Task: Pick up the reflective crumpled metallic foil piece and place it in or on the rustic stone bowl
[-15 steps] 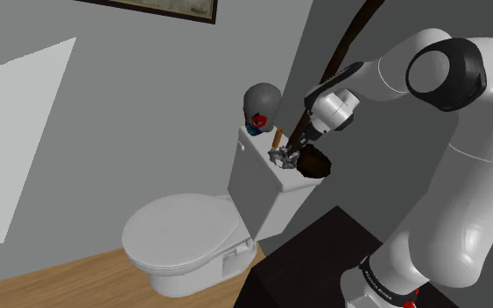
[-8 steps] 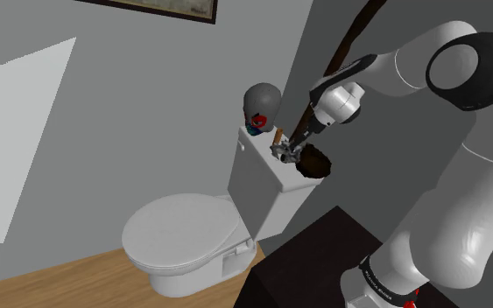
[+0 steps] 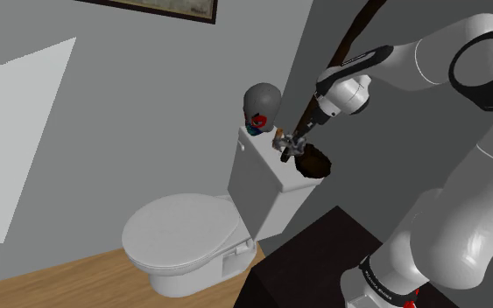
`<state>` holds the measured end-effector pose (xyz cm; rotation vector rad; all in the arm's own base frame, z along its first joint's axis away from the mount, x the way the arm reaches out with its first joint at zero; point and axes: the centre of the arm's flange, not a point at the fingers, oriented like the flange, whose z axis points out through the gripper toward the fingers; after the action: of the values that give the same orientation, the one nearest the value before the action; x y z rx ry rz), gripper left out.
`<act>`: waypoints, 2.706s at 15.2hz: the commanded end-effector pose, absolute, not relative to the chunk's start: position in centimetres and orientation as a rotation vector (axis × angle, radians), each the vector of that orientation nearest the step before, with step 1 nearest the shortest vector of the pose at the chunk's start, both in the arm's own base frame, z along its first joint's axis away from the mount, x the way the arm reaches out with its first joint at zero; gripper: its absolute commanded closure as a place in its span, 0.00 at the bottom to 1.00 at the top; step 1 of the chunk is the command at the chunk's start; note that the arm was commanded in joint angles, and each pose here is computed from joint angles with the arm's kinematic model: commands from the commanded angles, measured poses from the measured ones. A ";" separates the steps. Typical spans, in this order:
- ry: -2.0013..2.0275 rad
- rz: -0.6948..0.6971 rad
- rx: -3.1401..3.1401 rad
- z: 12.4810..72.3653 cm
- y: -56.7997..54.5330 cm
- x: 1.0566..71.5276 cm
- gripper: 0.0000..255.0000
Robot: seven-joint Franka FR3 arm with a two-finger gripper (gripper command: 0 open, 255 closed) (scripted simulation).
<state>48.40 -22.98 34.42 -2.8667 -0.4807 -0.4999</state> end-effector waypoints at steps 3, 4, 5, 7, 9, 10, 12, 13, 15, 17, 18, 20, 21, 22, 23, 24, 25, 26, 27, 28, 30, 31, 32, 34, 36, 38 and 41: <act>-0.480 -0.500 -2.868 36.6 -23.0 48.3 1.00; -0.480 -0.500 -2.868 37.2 -23.0 48.3 1.00; -0.480 -0.500 -2.868 37.7 -23.0 48.3 1.00; -0.480 -0.500 -2.868 38.7 -23.0 48.3 1.00; -0.480 -0.500 -2.868 39.3 -23.0 48.3 1.00; -0.480 -0.500 -2.868 39.6 -24.1 47.7 1.00; -0.480 -0.500 -2.868 40.2 -26.4 46.5 1.00; -0.480 -0.500 -2.868 40.4 -27.5 45.9 1.00; -0.480 -0.500 -2.868 41.0 -29.8 44.7 1.00; -0.480 -0.500 -2.868 41.6 -32.1 43.5 1.00; -0.480 -0.500 -2.868 41.9 -33.2 42.9 1.00; -0.480 -0.500 -2.867 42.4 -35.5 41.7 1.00; -0.480 -0.500 -2.867 42.7 -36.6 41.1 1.00; -0.480 -0.500 -2.868 43.1 -38.2 40.2 1.00; -0.480 -0.500 -2.868 42.6 -38.2 40.2 1.00; -0.480 -0.500 -2.867 42.0 -38.2 40.2 1.00; -0.481 -0.500 -2.867 41.5 -38.2 40.2 1.00; -0.480 -0.500 -2.867 41.0 -38.2 40.2 1.00; -0.480 -0.500 -2.867 40.5 -38.2 40.2 1.00; -0.480 -0.500 -2.867 39.9 -38.2 40.2 1.00; -0.480 -0.500 -2.867 38.9 -38.2 40.2 1.00; -0.480 -0.500 -2.868 38.3 -38.2 40.2 1.00; -0.480 -0.500 -2.868 37.8 -38.2 40.2 1.00; -0.480 -0.500 -2.868 36.8 -38.2 40.2 1.00; -0.480 -0.500 -2.868 35.7 -38.2 40.2 1.00; -0.480 -0.500 -2.868 34.7 -38.2 40.2 1.00; -0.480 -0.500 -2.868 33.1 -38.2 40.2 1.00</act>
<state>46.62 -35.19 37.68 -3.1168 -0.7515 -0.6679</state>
